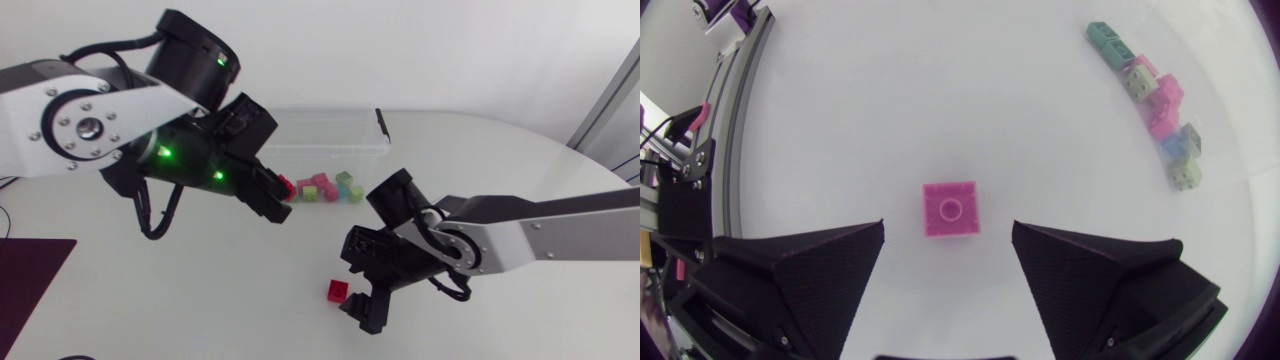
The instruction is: Pick up the duplo bricks and place them in the container
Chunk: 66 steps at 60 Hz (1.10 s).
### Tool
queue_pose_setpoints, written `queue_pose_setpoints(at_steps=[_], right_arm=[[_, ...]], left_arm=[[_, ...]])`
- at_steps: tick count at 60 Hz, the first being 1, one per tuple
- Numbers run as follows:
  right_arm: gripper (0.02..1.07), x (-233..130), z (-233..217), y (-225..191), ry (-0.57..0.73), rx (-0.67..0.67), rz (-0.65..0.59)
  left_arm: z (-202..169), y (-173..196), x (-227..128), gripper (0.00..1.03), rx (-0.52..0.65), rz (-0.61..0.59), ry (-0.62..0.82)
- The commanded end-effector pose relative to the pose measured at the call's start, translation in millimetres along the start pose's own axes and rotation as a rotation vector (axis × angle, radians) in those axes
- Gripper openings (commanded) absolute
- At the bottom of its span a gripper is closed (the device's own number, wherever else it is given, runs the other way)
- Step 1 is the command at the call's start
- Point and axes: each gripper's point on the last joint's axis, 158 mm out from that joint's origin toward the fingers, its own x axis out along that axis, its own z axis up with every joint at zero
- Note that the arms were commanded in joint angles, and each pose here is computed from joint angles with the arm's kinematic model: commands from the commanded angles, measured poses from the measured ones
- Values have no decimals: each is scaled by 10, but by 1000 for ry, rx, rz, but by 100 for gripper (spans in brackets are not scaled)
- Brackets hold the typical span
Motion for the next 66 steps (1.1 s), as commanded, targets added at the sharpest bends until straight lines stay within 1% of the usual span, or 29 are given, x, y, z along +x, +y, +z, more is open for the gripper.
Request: queue_pose_setpoints(at_steps=[1, 5, 11, 14, 24, 28, 35, 37, 38, 43, 50, 60, 62, 65, 66], right_arm=[[94, 108, 6, -7, 42, -37, 14], [94, 168, 4, -21, 64, -38, 25], [89, 239, -30, -29, 100, -47, 36], [88, 260, -16, -33, 103, -50, 38], [72, 349, -6, -30, 126, -55, 53], [60, 383, -28, -16, 139, -55, 62], [31, 396, -51, 33, 154, -56, 76], [30, 379, -51, 44, 154, -53, 76], [26, 356, -41, 49, 149, -49, 78], [26, 294, -39, 71, 147, -46, 77], [26, 75, -13, 120, 123, -34, 62], [26, -229, 57, 165, 90, -29, 41], [26, -316, 101, 167, 77, -30, 34], [26, -420, 146, 137, 63, -25, 16], [26, -455, 168, 117, 56, -24, 8]], left_arm=[[269, 144, -176, 21, -13, 14, -98], [366, 250, -217, 21, -34, 18, -142], [501, 403, -241, 21, -71, 25, -209], [555, 472, -241, 21, -85, 29, -238], [638, 642, -126, 21, -107, 57, -276], [687, 702, -85, 22, -109, 68, -299], [740, 873, 36, 22, -133, 92, -321], [761, 911, 72, 22, -137, 98, -331], [761, 938, 128, 22, -140, 99, -328], [778, 1037, 219, 22, -151, 110, -330], [909, 1242, 423, 22, -158, 132, -352], [1013, 1404, 632, 23, -171, 143, -362], [1030, 1433, 685, 28, -172, 144, -362], [1048, 1470, 731, 40, -172, 147, -363], [1055, 1497, 752, 47, -174, 150, -364]])
